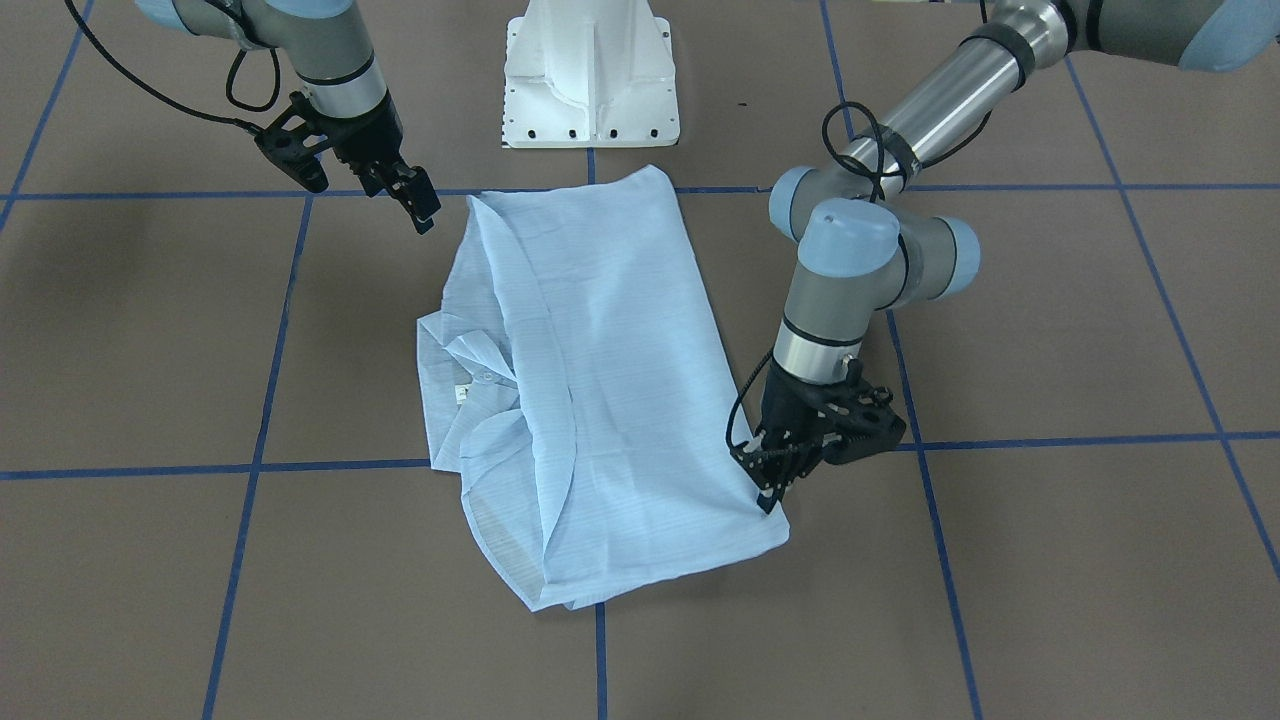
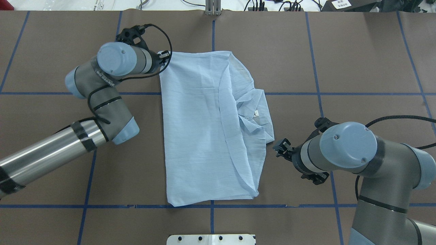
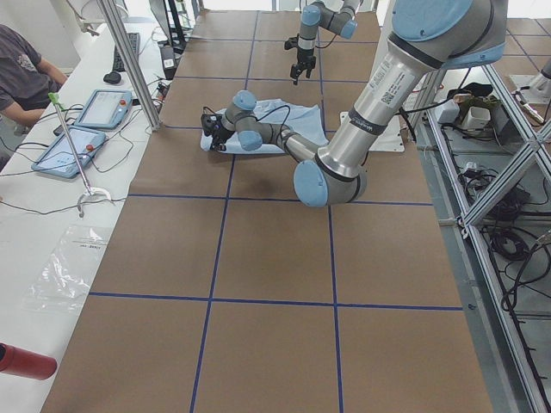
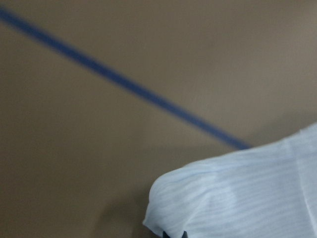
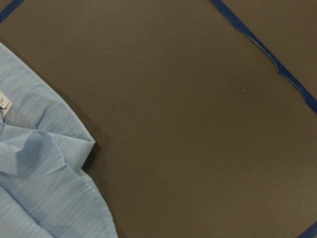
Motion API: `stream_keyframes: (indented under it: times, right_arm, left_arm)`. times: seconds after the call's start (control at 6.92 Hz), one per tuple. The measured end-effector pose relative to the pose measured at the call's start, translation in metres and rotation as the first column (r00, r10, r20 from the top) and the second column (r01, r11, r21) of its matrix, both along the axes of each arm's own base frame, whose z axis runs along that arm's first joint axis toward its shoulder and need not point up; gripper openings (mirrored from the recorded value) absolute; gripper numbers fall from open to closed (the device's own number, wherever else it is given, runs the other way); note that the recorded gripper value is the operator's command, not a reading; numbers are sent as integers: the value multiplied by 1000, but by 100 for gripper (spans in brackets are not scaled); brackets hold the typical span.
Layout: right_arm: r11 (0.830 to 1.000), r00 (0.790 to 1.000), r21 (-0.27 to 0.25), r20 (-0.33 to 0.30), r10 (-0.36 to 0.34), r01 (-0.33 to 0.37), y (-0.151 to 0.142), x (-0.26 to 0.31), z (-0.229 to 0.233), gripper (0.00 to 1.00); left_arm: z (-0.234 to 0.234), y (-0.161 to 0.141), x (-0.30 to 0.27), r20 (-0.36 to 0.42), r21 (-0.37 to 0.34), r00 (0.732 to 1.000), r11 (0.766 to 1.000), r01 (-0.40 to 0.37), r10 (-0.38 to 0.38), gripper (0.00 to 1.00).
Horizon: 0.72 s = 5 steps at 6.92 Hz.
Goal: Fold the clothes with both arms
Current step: 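Grasp the shirt sides with both grippers and rotate it upright, then release the shirt and withdraw the left gripper while the right gripper moves toward the hem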
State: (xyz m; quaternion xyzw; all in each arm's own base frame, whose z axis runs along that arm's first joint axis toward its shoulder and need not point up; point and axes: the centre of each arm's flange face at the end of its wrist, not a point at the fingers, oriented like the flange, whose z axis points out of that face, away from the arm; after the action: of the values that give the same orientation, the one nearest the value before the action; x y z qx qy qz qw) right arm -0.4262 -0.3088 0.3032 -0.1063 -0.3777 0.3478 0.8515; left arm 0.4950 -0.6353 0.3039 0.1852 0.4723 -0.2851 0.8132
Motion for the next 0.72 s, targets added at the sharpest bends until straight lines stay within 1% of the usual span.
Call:
stream_keyframes:
  times: [0.14, 0.29, 0.43, 0.58, 0.72]
  right_arm:
    - [1000, 1000, 5, 7, 5, -5, -5, -10, -7, 100]
    - [1000, 1000, 22, 14, 22, -23, -12, -22, -17, 100]
    - [998, 999, 45, 15, 43, -43, -20, -34, -26, 100]
    - [996, 999, 67, 8, 51, -51, -27, -59, -35, 100]
    - [992, 998, 111, -11, 59, -57, -26, -92, -46, 100]
  left_arm:
    - [-5, -28, 2, 0, 11, 1000, 1000, 18, -18, 65]
    - [-10, -39, 3, -4, 21, 1000, 1000, 20, -20, 65]
    - [-13, -40, 1, -10, 31, 1000, 1000, 7, -7, 64]
    - [-16, -33, -7, -29, 40, 999, 999, -18, 19, 64]
    - [-14, -18, -24, -53, 55, 997, 997, -58, 61, 64]
